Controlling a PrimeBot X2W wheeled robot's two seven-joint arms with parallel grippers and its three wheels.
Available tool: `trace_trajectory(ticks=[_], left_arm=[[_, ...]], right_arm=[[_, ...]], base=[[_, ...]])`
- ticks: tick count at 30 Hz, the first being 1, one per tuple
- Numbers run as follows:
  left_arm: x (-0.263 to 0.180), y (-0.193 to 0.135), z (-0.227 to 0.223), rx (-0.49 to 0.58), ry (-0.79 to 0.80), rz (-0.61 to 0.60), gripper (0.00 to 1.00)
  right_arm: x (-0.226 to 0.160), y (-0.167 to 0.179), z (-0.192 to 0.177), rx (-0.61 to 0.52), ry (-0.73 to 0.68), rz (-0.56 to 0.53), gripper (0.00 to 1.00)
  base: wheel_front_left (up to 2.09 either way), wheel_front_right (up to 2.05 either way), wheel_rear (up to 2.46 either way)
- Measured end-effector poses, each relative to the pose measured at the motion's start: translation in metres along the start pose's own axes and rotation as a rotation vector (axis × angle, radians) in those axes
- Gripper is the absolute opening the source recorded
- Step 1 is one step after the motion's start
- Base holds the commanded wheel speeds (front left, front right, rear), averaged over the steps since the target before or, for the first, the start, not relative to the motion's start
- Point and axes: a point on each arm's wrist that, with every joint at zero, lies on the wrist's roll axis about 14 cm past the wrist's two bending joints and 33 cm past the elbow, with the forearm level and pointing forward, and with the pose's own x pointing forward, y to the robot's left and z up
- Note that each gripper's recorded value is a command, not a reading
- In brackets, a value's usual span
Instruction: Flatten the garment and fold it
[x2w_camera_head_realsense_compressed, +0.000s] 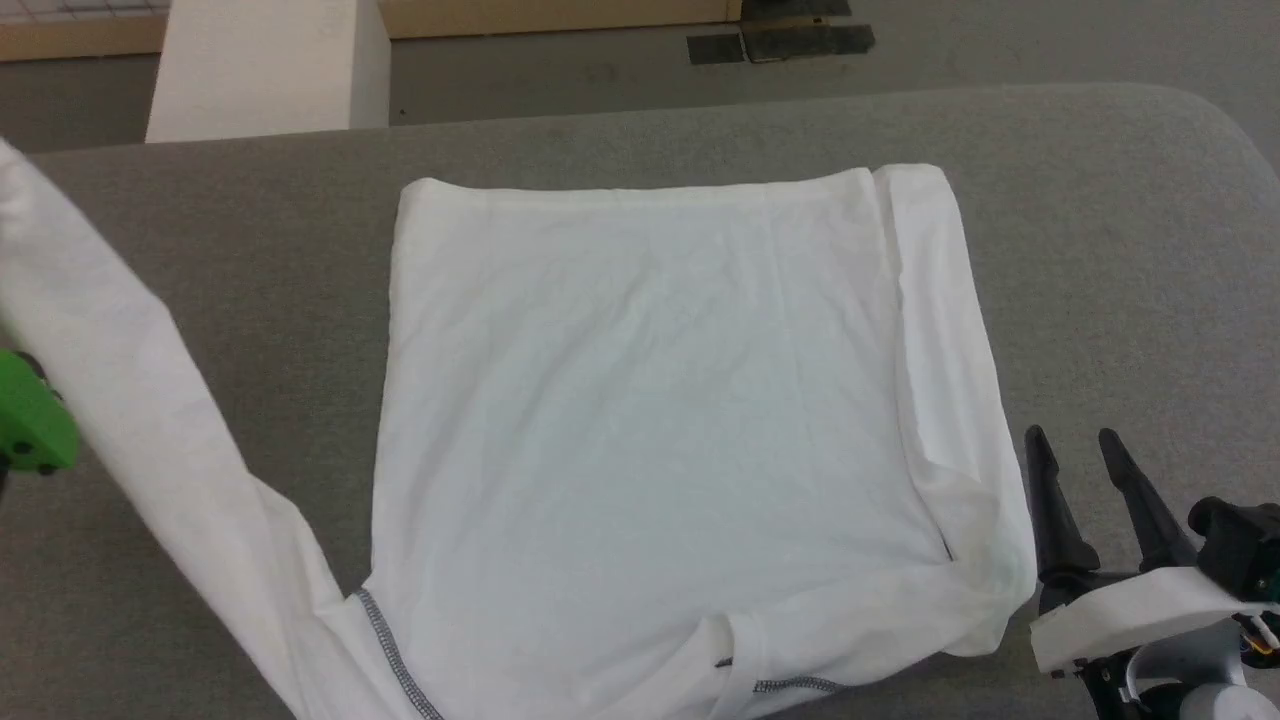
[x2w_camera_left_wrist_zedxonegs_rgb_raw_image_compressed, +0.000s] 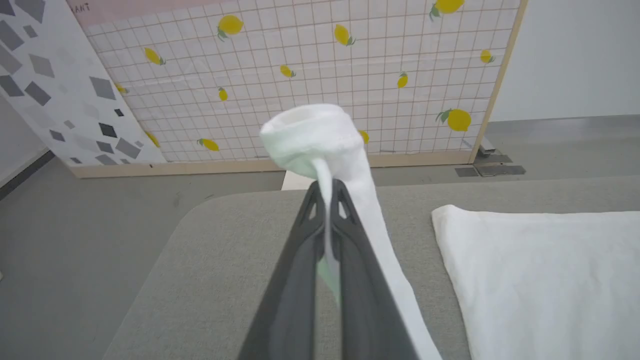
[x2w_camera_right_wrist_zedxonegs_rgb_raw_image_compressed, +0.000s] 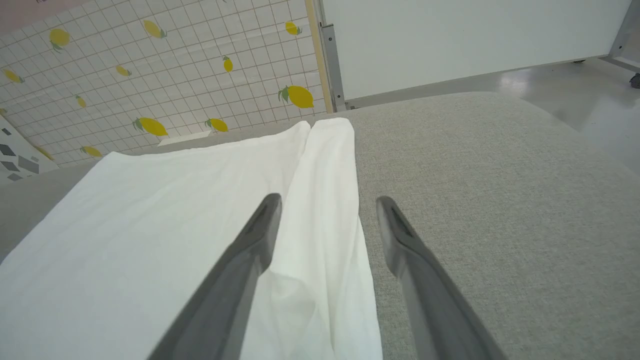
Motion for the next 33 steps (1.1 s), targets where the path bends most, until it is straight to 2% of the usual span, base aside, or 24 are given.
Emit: trace_trajectory(ticks=[6,13,19,22,27,31,33], left_arm=[[-0.049,-0.073,0.054,0.006,-0.150,-0.234,0.00],[-0.083,-0.183,0.066,-0.028,-0.207,-0.579,0.00],[-0.101,-0.286,0.019,-0.131,-0.052,-0.845,0.00],[-0.110,-0.327,-0.020,-0.132,0.070,-0.933,0.00],[-0.120,-0.362,-0.096,-0.041,0.285,-0.992,0.00],[-0.129,-0.378,-0.129,-0.029,0.385,-1.038,0.00],[-0.136,-0.387,-0.139,-0.044,0.432,-1.070,1.00]], right_arm=[[-0.007,0.010,0.018,0.003,-0.044,0.034,1.00],[-0.015,0.014,0.028,0.006,-0.069,0.048,1.00],[-0.024,0.003,0.032,0.006,-0.079,0.016,1.00],[-0.029,-0.003,0.032,0.009,-0.077,-0.005,1.00],[-0.036,-0.010,0.030,0.016,-0.072,-0.030,1.00],[-0.039,-0.016,0.026,0.023,-0.061,-0.052,1.00],[-0.039,-0.019,0.023,0.023,-0.051,-0.061,1.00]], base=[[0.00,0.00,0.00],[0.00,0.00,0.00],[0.00,0.00,0.00],[0.00,0.00,0.00],[0.00,0.00,0.00],[0.00,0.00,0.00],[0.00,0.00,0.00]])
